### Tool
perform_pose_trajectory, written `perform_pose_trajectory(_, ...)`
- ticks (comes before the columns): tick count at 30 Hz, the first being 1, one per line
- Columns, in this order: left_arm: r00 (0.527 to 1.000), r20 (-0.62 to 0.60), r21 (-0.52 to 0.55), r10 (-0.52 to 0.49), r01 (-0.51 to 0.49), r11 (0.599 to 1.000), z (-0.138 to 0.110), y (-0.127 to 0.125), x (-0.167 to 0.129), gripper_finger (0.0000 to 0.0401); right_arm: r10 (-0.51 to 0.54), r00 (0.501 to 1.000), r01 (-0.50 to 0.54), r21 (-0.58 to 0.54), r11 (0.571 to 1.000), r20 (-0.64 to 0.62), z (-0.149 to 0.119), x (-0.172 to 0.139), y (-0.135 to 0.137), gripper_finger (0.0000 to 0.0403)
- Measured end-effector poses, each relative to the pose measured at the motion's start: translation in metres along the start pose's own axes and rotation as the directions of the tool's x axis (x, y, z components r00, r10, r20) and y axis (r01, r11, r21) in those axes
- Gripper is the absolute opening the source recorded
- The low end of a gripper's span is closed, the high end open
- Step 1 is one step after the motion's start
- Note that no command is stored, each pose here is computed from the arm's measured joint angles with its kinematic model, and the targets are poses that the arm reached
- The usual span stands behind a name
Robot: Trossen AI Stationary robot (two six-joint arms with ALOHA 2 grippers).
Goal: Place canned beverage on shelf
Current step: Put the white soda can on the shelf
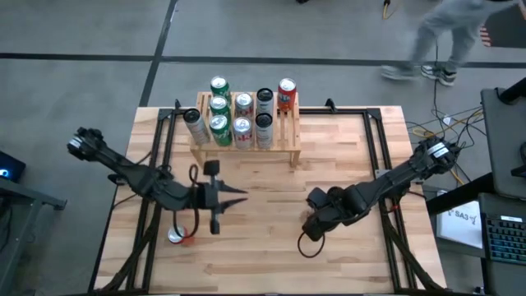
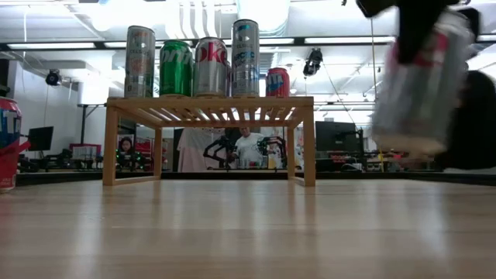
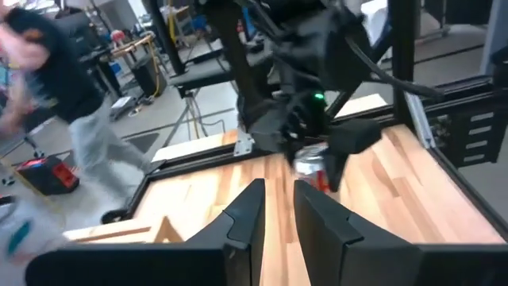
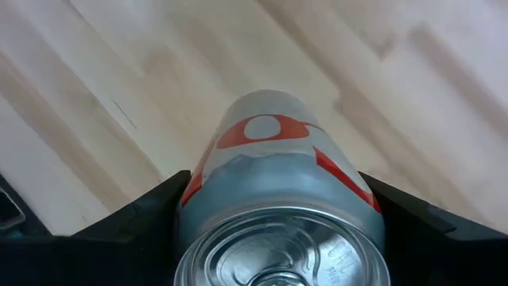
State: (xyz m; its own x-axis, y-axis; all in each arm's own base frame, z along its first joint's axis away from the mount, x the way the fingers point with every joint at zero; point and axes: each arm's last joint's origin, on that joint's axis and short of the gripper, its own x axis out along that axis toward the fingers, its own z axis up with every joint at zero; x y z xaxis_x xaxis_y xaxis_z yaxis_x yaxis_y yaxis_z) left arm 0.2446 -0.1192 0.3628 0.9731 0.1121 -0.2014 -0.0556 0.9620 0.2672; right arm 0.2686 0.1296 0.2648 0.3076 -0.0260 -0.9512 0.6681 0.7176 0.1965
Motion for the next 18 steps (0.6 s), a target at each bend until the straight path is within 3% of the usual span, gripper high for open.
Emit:
perform_pose_trajectory(10, 0.995, 0.096, 0.033, -0.016, 0.013, 0.999, -0.047, -0.018, 0.014, 0.0051, 0.071, 0.980, -0.040, -0.160, 0.986, 0.189, 0.025, -0.034, 0.014, 0.0288)
perform_pose_trajectory(18, 0.987, 0.154, 0.019, 0.035, -0.039, 0.999, -0.093, -0.017, 0.019, 0.0053, 0.157, 0.936, -0.081, -0.241, 0.967, 0.316, 0.056, -0.047, 0.019, 0.0288)
